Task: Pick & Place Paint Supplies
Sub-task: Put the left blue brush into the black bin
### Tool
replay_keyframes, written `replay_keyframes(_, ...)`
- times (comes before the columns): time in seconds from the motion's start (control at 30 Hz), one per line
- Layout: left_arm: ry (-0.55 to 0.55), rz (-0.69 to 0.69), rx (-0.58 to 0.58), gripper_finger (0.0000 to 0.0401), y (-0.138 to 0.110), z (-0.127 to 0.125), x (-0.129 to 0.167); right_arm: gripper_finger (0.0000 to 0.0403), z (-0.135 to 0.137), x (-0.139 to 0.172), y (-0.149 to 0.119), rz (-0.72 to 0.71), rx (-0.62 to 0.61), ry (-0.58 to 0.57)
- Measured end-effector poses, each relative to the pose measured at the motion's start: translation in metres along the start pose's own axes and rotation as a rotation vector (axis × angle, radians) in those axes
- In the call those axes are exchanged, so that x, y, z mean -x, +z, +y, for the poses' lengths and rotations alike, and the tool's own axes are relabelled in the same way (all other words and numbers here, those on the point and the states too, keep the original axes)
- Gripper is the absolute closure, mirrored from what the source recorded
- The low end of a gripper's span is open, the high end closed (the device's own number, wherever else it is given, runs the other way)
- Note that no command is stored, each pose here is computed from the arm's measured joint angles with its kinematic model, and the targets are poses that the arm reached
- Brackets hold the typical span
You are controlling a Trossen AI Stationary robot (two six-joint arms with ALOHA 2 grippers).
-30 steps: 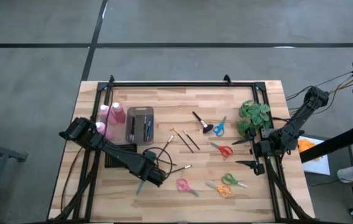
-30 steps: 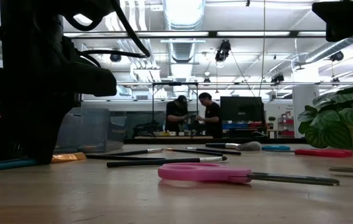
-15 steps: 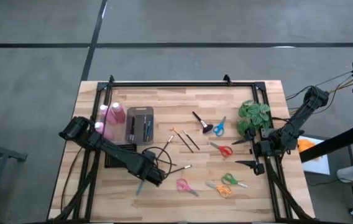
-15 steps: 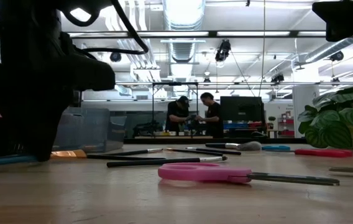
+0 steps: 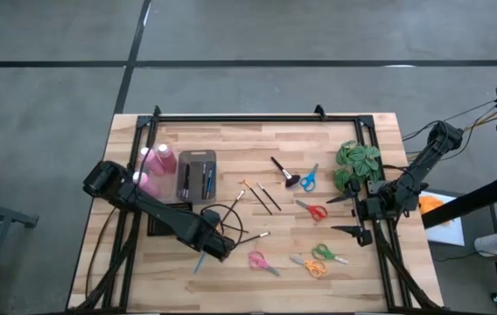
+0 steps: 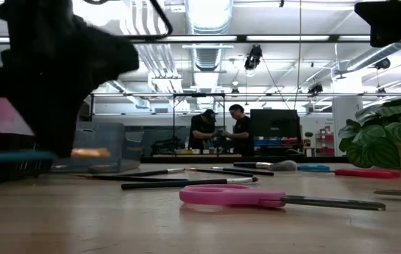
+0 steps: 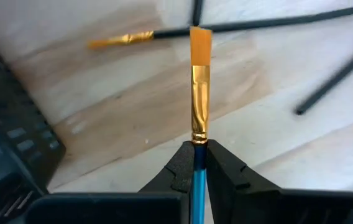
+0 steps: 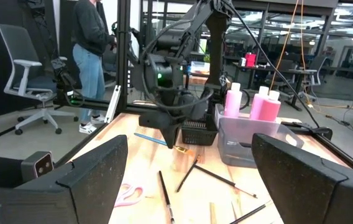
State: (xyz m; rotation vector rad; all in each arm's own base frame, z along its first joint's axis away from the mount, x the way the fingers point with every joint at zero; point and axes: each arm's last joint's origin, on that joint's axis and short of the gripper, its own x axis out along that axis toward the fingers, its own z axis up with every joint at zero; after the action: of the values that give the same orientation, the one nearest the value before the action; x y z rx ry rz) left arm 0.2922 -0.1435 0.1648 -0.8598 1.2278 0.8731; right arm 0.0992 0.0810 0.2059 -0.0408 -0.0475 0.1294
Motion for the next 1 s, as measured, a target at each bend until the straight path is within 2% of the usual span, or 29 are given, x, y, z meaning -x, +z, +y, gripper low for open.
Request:
replay_keyframes(0.2,-0.072,-0.123,-0.043,0.0379,0.008,0.0,0.023,0.0062,0.0,0.0,0.0,0.0,-0.002,0.0)
replay_keyframes(0.6,-0.093,-0.383,0.077,0.0379,0.05,0.037,0.082,0.0062,0.0,0.0,0.0,0.0,0.0,0.0)
replay_keyframes(0.87,-0.003,-0.469,0.187,0.0379,0.09,0.074,0.107,0.0062,0.0,0.0,0.0,0.0,0.0,0.0)
replay_keyframes(1.0,0.042,-0.478,0.179,0.0379,0.111,0.084,0.109,0.0062,0.0,0.0,0.0,0.0,0.0,0.0)
